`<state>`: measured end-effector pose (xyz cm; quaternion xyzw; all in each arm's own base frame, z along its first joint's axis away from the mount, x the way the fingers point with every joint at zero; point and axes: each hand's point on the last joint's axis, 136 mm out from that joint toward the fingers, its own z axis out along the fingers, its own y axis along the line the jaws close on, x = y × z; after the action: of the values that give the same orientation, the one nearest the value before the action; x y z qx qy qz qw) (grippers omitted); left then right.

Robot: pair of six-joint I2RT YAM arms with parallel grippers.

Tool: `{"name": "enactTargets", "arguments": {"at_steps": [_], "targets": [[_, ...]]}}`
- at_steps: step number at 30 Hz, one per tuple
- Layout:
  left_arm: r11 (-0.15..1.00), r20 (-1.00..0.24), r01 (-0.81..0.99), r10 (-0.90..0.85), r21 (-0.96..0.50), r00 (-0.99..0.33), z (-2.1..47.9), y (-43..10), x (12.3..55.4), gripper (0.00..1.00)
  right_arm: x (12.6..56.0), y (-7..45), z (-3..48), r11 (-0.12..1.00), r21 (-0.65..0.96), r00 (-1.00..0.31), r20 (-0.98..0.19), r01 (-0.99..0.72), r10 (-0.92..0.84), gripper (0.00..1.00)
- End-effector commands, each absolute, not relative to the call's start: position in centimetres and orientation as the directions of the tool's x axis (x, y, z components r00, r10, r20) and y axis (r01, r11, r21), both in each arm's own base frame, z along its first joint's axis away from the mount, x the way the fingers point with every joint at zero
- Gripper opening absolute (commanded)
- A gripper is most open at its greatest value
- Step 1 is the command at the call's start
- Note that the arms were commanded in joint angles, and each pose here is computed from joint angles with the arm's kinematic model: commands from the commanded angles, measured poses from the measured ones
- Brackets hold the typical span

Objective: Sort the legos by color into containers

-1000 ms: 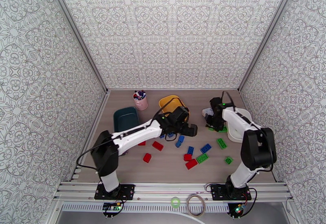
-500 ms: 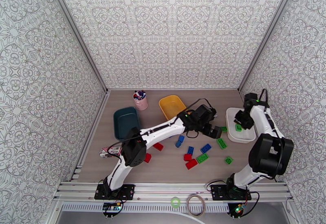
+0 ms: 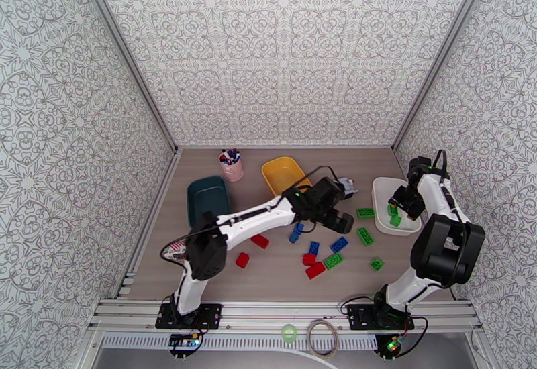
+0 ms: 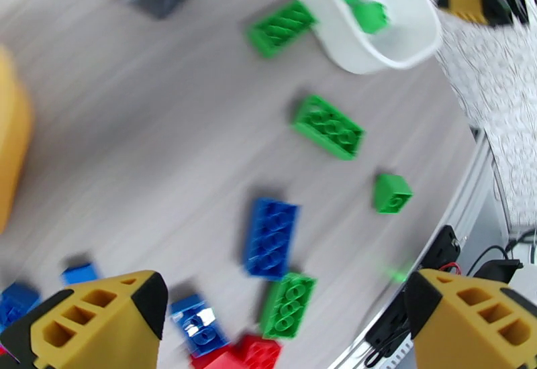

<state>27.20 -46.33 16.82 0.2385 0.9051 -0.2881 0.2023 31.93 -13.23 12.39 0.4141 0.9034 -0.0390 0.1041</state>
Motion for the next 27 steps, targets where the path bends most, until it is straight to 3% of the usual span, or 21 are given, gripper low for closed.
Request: {"name": "enactTargets", "arguments": {"at_steps": [1, 9, 17, 27], "targets": [[0.762, -0.562, 0.481, 0.189, -0.433, -0.805, 19.5, -43.9, 28.9, 0.99, 32.0, -11.6, 14.6, 0.701, 0.086, -0.662, -0.263, 0.708, 0.702, 0.57], [0.853, -0.516, 0.295, 0.035, -0.431, -0.856, 17.0, -37.2, 29.1, 0.99, 30.5, -1.9, 15.8, 0.812, 0.216, -0.774, -0.249, 0.542, 0.583, 0.64], [0.892, -0.467, 0.138, -0.089, -0.431, -0.88, 14.4, -31.9, 26.7, 0.99, 23.8, 9.2, 11.4, 0.892, 0.226, -0.894, -0.135, 0.392, 0.427, 0.67], [0.901, -0.46, 0.121, -0.094, -0.417, -0.883, 13.6, -31.3, 24.0, 0.99, 16.3, 12.4, 6.3, 0.883, 0.206, -0.901, -0.018, 0.422, 0.434, 0.7]]}}
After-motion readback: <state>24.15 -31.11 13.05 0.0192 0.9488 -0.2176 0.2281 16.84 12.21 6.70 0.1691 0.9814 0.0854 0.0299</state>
